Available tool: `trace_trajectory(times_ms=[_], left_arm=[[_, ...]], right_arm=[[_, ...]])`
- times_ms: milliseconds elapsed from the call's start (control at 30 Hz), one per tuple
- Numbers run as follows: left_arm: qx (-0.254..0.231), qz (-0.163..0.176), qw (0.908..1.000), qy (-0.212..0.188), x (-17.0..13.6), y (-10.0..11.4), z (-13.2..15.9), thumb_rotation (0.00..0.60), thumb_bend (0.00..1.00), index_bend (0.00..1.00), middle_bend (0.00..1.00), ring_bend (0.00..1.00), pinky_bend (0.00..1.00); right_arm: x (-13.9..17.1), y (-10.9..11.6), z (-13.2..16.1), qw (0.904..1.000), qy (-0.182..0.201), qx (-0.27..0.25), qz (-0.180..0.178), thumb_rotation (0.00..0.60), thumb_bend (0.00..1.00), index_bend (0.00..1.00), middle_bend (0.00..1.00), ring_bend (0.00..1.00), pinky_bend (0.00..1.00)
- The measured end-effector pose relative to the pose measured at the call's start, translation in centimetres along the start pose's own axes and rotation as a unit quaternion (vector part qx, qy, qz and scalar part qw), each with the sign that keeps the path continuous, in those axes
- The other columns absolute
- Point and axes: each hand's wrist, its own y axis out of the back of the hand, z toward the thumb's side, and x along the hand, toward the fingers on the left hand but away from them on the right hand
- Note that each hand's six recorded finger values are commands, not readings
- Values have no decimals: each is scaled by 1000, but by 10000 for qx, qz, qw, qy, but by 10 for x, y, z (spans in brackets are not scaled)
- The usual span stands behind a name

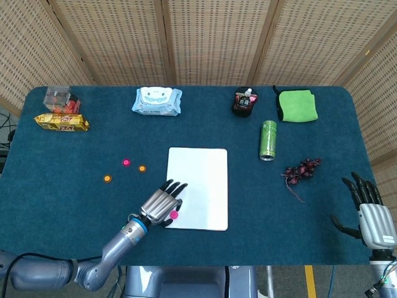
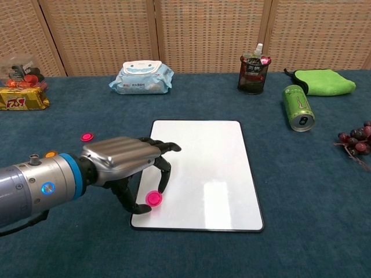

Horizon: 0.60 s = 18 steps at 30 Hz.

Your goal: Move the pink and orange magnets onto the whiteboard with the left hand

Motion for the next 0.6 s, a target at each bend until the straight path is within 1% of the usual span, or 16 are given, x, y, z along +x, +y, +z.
trace_trajectory(times_ms=[33, 67, 233, 333, 433, 600], left_arm=[[6, 2, 10000, 6, 0, 0, 0, 600, 243, 182, 0, 0, 0], [11, 10, 10000, 17, 0, 0, -1, 600, 244, 167, 0, 0, 0], [-29, 63, 10000, 72, 0, 3, -4, 600, 253, 162, 0, 0, 0], [-70, 146, 9998, 137, 1, 9, -9, 600, 260, 162, 0, 0, 0], [-128, 275, 9992, 245, 2, 18, -19, 600, 264, 179, 0, 0, 0], [-148, 452, 9969, 621, 2, 33, -50, 600, 265, 223, 0, 0, 0]], right_arm=[[0, 0, 0, 10000, 0, -1, -1, 600, 311, 95, 0, 0, 0], [0, 0, 0, 10000, -1, -1, -1, 600, 311, 95, 0, 0, 0], [0, 0, 0, 10000, -1, 0, -1, 600, 311, 95, 0, 0, 0], [0, 0, 0, 10000, 0, -5, 4, 600, 311, 95, 0, 0, 0], [0, 0, 0, 10000, 3, -19, 7, 600, 311, 95, 0, 0, 0], [0, 0, 0, 10000, 9, -14, 1, 600, 311, 95, 0, 0, 0]])
